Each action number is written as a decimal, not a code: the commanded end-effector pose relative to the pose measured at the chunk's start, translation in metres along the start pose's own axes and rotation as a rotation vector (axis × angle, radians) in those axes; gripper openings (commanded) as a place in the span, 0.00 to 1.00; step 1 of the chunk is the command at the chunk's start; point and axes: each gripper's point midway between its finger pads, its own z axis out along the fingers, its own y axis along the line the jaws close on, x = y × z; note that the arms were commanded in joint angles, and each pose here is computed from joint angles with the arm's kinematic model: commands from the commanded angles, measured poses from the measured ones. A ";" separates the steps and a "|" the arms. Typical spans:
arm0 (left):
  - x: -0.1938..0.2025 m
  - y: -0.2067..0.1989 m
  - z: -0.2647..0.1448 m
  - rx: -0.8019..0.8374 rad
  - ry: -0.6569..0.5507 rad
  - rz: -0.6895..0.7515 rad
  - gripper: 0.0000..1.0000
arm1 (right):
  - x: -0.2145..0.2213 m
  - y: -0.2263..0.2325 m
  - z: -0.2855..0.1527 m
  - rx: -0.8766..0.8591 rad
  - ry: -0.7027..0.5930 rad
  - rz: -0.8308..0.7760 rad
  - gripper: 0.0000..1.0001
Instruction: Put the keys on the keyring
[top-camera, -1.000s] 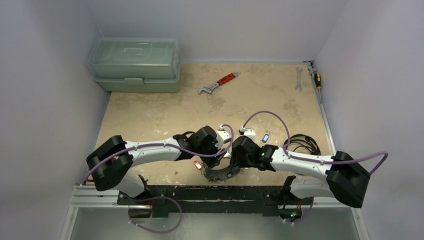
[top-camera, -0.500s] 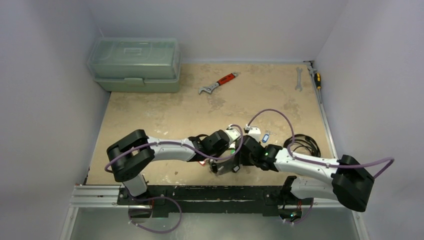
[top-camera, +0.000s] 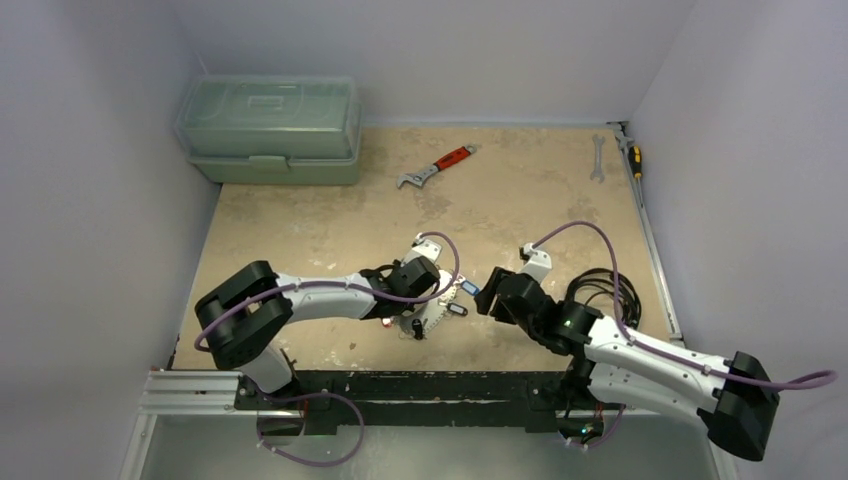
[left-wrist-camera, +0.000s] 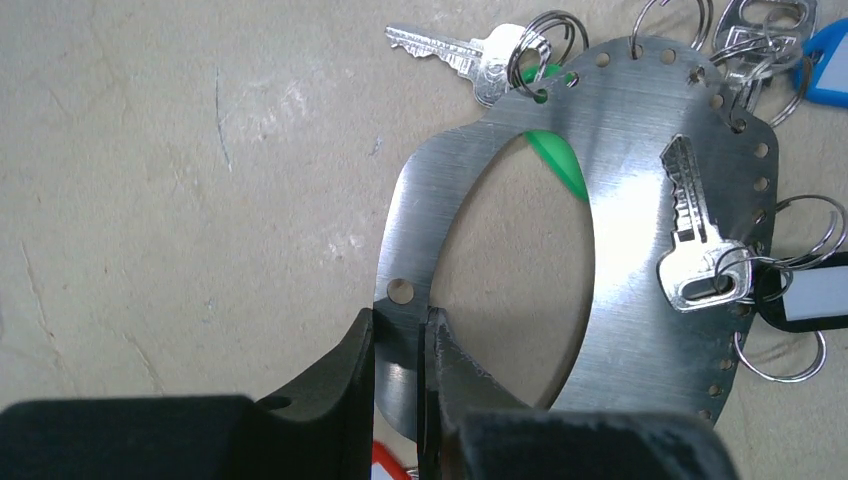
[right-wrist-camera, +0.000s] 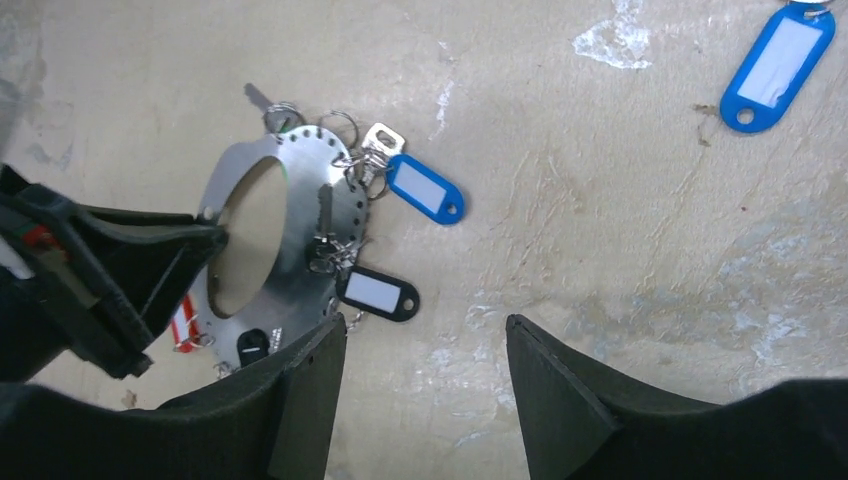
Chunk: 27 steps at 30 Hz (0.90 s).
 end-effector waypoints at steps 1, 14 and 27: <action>0.015 0.001 -0.006 -0.014 0.040 -0.150 0.00 | 0.014 0.008 0.013 -0.048 0.033 0.046 0.61; 0.015 -0.007 -0.018 0.024 0.043 -0.326 0.14 | 0.054 0.058 0.023 -0.256 0.224 0.257 0.54; 0.041 0.030 -0.010 -0.199 0.107 -0.178 0.41 | 0.072 0.054 0.044 -0.237 0.250 0.413 0.47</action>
